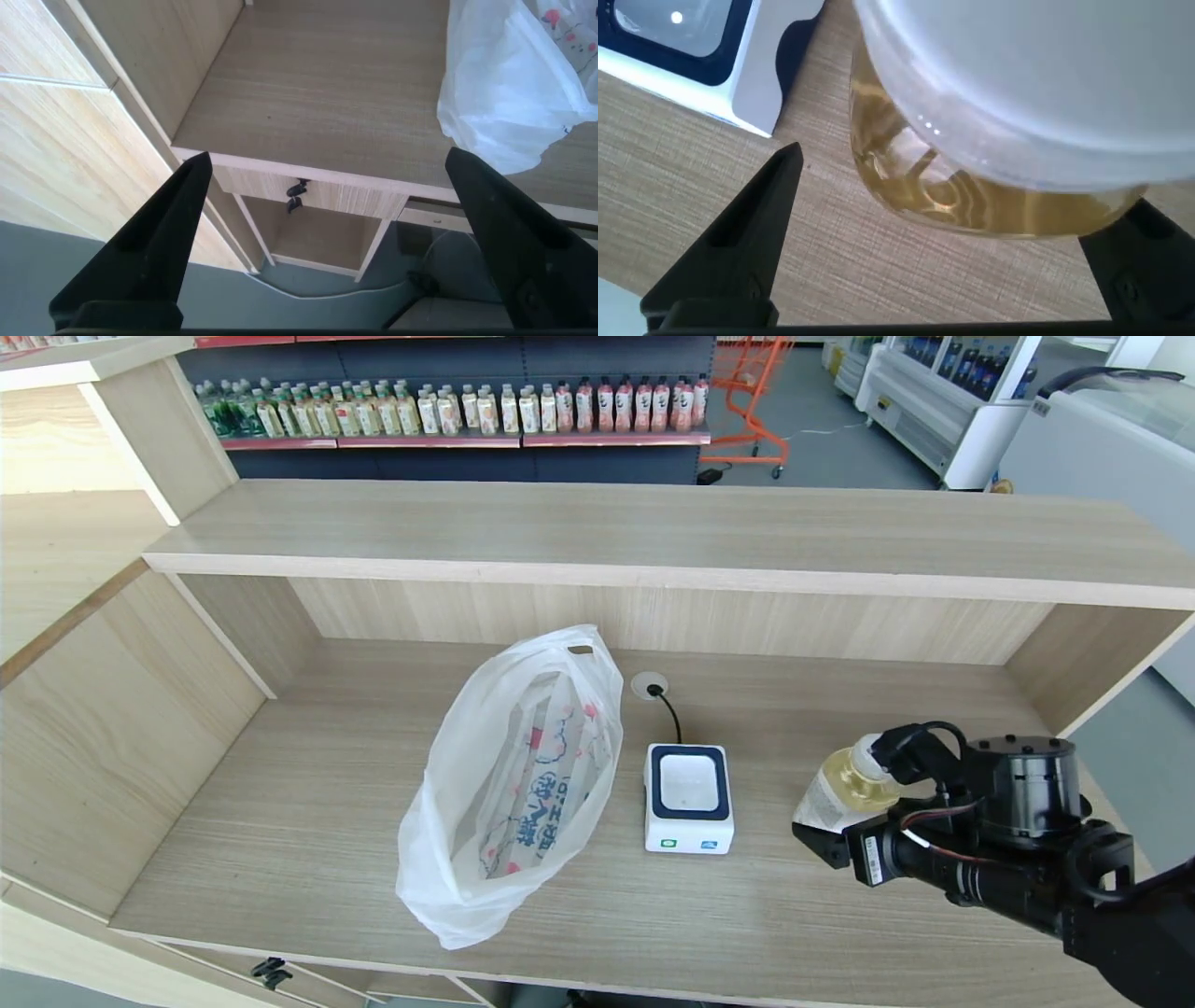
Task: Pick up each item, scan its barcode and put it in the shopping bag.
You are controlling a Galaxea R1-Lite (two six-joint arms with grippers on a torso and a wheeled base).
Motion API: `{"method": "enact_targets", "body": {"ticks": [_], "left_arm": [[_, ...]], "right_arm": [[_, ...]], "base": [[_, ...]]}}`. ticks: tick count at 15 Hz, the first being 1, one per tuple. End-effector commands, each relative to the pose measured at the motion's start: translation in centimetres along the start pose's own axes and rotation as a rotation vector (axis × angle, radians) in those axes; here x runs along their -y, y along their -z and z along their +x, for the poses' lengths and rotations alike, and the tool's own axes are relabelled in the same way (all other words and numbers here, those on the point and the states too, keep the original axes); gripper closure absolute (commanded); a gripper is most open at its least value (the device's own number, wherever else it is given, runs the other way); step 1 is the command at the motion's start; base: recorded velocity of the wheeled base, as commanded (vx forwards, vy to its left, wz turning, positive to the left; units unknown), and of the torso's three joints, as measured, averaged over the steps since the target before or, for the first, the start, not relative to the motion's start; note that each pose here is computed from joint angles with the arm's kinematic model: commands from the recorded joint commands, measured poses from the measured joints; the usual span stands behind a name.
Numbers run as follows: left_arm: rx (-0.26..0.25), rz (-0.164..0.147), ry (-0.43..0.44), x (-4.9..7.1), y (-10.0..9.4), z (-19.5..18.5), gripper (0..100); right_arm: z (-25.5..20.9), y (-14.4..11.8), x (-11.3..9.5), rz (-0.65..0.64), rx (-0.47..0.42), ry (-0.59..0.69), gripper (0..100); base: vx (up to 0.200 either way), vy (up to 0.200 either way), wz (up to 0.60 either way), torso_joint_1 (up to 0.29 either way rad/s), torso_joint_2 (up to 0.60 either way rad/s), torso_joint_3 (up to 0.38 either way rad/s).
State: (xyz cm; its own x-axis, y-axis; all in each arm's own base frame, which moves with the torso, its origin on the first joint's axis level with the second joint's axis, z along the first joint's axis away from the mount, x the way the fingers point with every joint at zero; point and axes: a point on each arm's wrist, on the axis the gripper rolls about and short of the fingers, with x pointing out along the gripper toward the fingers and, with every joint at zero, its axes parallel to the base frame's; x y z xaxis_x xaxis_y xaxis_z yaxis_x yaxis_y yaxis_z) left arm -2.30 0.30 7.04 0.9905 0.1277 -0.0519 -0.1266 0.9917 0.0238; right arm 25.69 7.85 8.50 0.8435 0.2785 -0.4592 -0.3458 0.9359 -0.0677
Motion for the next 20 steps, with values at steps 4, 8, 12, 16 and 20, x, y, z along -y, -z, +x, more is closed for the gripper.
{"method": "enact_targets", "body": {"ticks": [4,8,12,16,20], "left_arm": [[0.000,0.001,-0.001,0.0,0.0,0.0,0],[0.000,0.000,-0.001,0.0,0.0,0.0,0],[0.000,0.000,-0.001,0.0,0.0,0.0,0],[0.000,0.000,-0.001,0.0,0.0,0.0,0],[0.000,0.000,-0.001,0.0,0.0,0.0,0]], "right_arm": [[2.5,0.4,-0.6,-0.012,0.052,0.019,0],[3.3,0.3,-1.0,-0.021,0.090,0.043,0],[3.9,-0.4,-1.0,-0.020,0.167,0.047,0],[4.1,-0.5,-0.9,-0.035,0.188,0.054,100],[4.1,-0.4,-0.8,-0.057,0.185,0.060,100]], "base": [[0.000,0.000,0.00,0.000,0.00,0.000],[0.000,0.000,0.00,0.000,0.00,0.000],[0.000,0.000,0.00,0.000,0.00,0.000],[0.000,0.000,0.00,0.000,0.00,0.000],[0.000,0.000,0.00,0.000,0.00,0.000]]}}
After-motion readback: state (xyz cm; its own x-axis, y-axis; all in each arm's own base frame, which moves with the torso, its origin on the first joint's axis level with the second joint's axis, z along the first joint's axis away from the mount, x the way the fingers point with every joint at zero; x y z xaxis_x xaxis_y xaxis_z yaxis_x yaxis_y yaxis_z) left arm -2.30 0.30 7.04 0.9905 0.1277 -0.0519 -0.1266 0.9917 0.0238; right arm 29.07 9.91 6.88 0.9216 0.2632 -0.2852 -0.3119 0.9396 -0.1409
